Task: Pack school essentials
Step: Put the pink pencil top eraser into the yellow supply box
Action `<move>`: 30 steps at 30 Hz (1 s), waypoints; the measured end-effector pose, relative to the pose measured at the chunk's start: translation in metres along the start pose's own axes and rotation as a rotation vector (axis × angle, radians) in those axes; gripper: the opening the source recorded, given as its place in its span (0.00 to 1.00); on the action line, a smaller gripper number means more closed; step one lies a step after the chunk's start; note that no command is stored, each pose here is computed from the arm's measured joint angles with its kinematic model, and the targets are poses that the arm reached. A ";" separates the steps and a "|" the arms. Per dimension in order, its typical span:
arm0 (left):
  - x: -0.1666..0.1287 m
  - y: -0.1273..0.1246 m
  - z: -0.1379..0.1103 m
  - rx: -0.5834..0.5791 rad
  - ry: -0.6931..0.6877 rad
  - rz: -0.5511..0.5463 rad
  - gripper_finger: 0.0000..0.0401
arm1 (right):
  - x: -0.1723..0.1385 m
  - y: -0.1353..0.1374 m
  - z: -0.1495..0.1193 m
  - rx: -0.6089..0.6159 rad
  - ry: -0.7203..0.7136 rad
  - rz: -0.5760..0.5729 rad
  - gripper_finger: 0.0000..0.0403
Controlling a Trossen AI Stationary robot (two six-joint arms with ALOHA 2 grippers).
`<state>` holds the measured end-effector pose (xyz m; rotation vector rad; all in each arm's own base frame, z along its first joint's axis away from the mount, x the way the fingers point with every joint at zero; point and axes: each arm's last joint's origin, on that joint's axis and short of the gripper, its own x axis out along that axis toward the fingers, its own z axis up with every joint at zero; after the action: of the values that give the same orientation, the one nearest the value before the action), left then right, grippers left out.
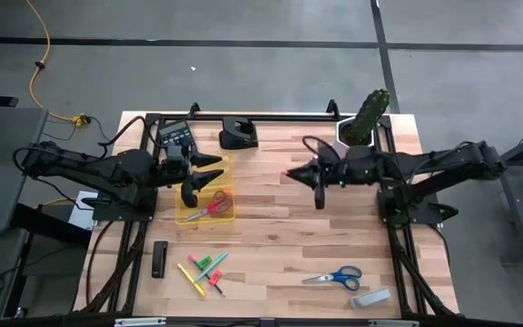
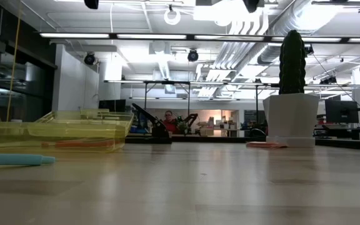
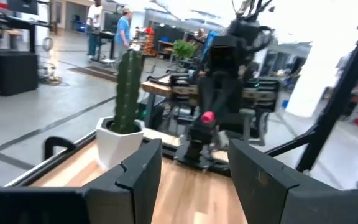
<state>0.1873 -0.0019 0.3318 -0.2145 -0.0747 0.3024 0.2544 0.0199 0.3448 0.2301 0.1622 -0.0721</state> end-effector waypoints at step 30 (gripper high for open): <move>0.058 -0.021 -0.022 0.114 0.082 -0.075 0.43 | 0.067 -0.005 -0.018 -0.059 -0.114 0.163 0.00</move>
<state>0.2514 -0.0084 0.3174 -0.1105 0.0158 0.2226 0.3171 0.0156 0.3149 0.1794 0.0318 0.0819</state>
